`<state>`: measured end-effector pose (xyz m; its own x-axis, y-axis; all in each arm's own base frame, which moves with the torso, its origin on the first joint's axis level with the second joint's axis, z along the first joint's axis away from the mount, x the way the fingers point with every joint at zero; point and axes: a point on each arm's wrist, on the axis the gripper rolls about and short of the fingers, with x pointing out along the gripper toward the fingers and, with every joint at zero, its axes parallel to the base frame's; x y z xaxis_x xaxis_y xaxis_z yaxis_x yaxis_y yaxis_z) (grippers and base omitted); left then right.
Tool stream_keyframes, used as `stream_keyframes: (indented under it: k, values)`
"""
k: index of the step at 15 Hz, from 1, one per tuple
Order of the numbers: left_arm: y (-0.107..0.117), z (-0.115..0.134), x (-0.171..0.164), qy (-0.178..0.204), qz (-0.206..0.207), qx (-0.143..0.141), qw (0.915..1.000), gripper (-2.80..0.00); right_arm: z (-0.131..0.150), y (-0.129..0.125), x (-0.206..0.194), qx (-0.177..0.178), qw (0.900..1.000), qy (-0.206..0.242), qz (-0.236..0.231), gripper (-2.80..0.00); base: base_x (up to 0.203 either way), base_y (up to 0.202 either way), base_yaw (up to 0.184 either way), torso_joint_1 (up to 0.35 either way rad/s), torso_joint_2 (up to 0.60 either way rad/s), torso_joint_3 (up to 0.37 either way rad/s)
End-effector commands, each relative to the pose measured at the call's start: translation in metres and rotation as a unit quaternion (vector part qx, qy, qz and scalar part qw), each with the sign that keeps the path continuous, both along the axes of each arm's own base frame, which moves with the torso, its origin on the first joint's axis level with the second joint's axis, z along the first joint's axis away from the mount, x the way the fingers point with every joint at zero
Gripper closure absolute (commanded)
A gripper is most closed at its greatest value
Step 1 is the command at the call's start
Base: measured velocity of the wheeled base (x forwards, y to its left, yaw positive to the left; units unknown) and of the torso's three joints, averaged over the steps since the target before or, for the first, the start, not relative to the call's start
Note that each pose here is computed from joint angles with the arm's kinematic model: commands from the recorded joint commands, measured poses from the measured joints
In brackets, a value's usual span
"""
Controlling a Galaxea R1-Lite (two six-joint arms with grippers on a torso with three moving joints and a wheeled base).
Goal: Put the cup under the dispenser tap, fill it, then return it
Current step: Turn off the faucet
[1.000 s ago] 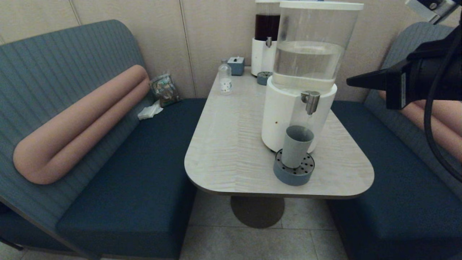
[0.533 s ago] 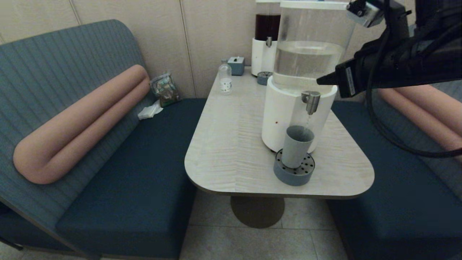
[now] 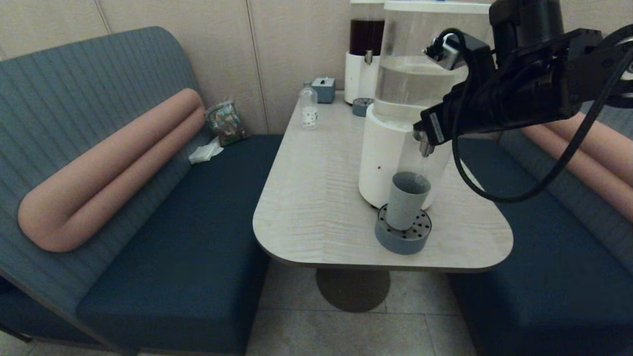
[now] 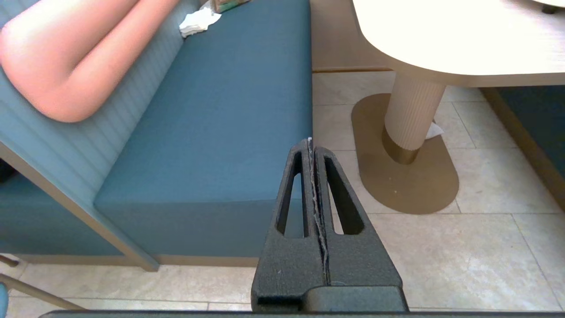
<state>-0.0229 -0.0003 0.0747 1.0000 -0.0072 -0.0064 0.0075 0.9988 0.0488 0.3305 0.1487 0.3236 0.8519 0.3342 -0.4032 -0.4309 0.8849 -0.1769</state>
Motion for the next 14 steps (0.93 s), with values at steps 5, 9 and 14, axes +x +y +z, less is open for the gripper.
stream_keyframes:
  k: [5,9,14]
  values:
    - [0.0000,0.0000,0.0000,0.000,0.000,0.000,1.0000,0.00,-0.0101,0.0035,0.0099,-0.006,1.000,0.010,-0.002,0.00,0.000,0.000,0.000,0.000,0.00,0.000]
    - [0.0000,0.0000,0.0000,0.000,0.001,0.000,1.0000,0.00,-0.0087,0.0008,0.0110,-0.004,1.000,0.005,-0.006,0.00,0.000,0.000,0.000,0.000,0.00,0.000]
    - [0.0000,0.0000,0.0000,0.000,0.000,0.000,1.0000,0.00,-0.0076,-0.0011,0.0137,-0.008,1.000,-0.007,-0.018,0.00,0.000,0.000,0.000,0.000,0.00,0.000]
